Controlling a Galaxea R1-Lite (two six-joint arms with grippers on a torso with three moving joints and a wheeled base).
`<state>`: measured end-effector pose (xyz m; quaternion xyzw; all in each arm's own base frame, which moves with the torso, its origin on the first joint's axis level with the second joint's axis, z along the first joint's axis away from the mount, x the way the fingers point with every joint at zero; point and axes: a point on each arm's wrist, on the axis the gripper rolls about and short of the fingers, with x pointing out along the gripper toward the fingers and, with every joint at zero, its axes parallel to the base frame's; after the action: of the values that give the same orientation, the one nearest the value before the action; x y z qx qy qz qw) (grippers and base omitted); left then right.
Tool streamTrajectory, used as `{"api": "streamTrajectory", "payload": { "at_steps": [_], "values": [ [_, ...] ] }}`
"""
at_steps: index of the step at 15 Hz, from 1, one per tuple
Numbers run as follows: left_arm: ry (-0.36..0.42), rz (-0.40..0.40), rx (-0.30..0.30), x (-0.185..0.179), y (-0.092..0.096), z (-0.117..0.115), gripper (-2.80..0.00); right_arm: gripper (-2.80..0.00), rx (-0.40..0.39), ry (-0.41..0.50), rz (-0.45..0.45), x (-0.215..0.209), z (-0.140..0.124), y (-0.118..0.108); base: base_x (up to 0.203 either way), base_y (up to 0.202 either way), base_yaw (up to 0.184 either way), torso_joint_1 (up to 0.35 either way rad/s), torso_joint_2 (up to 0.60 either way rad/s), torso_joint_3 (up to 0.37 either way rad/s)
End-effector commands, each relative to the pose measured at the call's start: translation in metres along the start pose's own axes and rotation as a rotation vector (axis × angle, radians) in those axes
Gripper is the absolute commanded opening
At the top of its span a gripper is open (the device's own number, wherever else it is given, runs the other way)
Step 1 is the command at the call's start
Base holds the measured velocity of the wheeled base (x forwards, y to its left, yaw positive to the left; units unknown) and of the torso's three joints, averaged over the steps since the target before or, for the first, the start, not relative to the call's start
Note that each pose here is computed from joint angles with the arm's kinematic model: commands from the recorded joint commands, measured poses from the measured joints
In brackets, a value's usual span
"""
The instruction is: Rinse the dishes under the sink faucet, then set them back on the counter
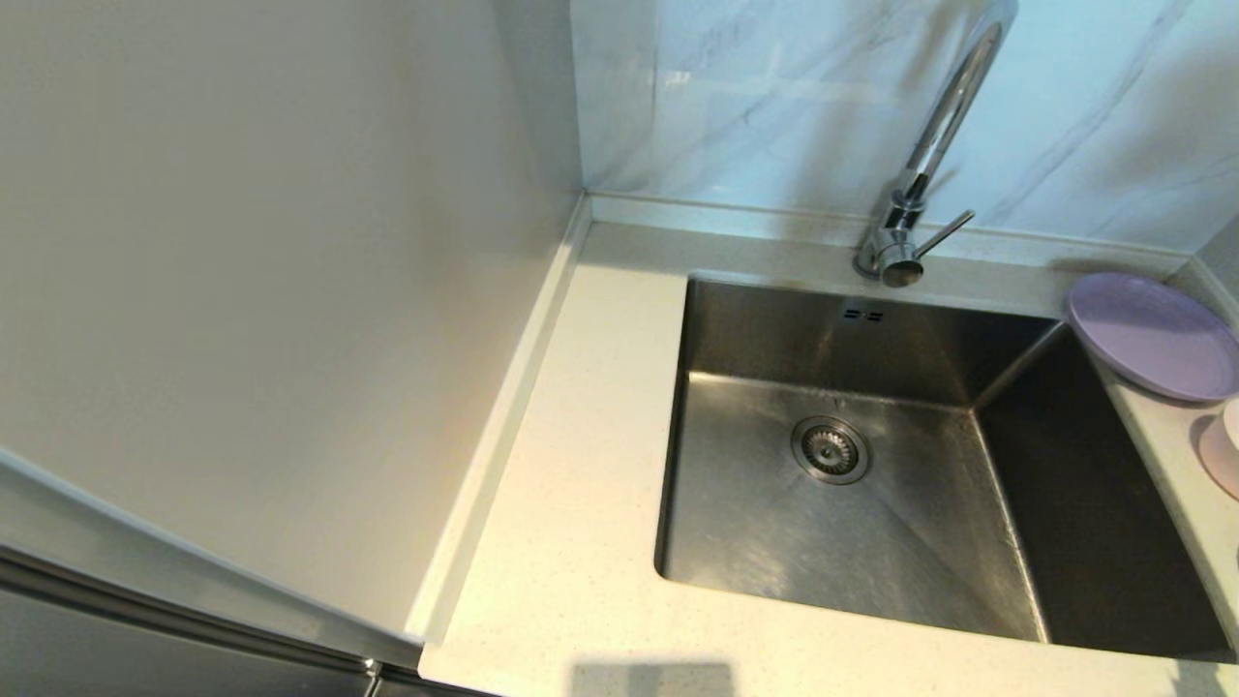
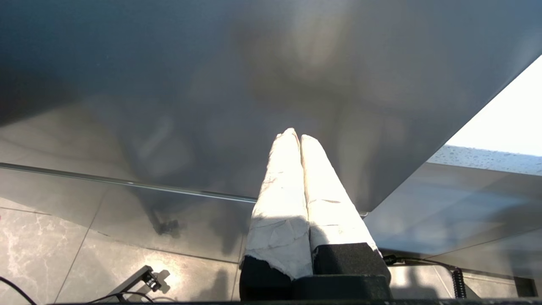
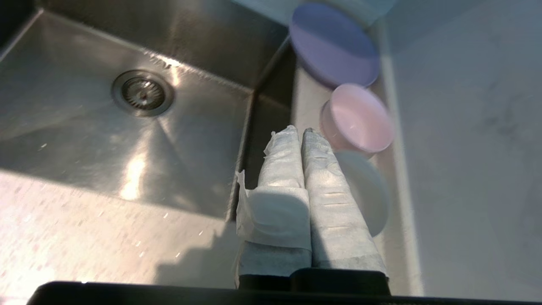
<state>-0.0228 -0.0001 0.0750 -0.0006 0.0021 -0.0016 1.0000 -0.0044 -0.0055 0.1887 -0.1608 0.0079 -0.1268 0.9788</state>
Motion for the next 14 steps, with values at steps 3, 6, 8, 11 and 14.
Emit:
{"api": "streamTrajectory", "payload": {
  "at_steps": [3,6,8,11,14],
  "values": [
    [0.000,0.000,0.000,0.000,0.000,0.000,-2.80,-2.80,0.156,-0.034,0.145,-0.018,-0.059,0.019,0.000,0.000,0.000,0.000,0.00,0.000],
    [0.000,0.000,0.000,0.000,0.000,0.000,-2.80,-2.80,0.202,-0.014,0.282,-0.018,-0.092,0.033,0.000,0.000,0.000,0.000,0.00,0.000],
    [0.000,0.000,0.000,0.000,0.000,0.000,-2.80,-2.80,0.228,-0.016,0.293,-0.020,-0.101,0.036,0.000,0.000,0.000,0.000,0.00,0.000],
    [0.000,0.000,0.000,0.000,0.000,0.000,-2.80,-2.80,0.230,0.004,0.275,-0.021,-0.111,0.039,0.000,0.000,0.000,0.000,0.00,0.000],
    [0.000,0.000,0.000,0.000,0.000,0.000,-2.80,-2.80,0.269,0.009,0.270,-0.021,-0.111,0.038,0.000,0.000,0.000,0.000,0.00,0.000]
  ]
}}
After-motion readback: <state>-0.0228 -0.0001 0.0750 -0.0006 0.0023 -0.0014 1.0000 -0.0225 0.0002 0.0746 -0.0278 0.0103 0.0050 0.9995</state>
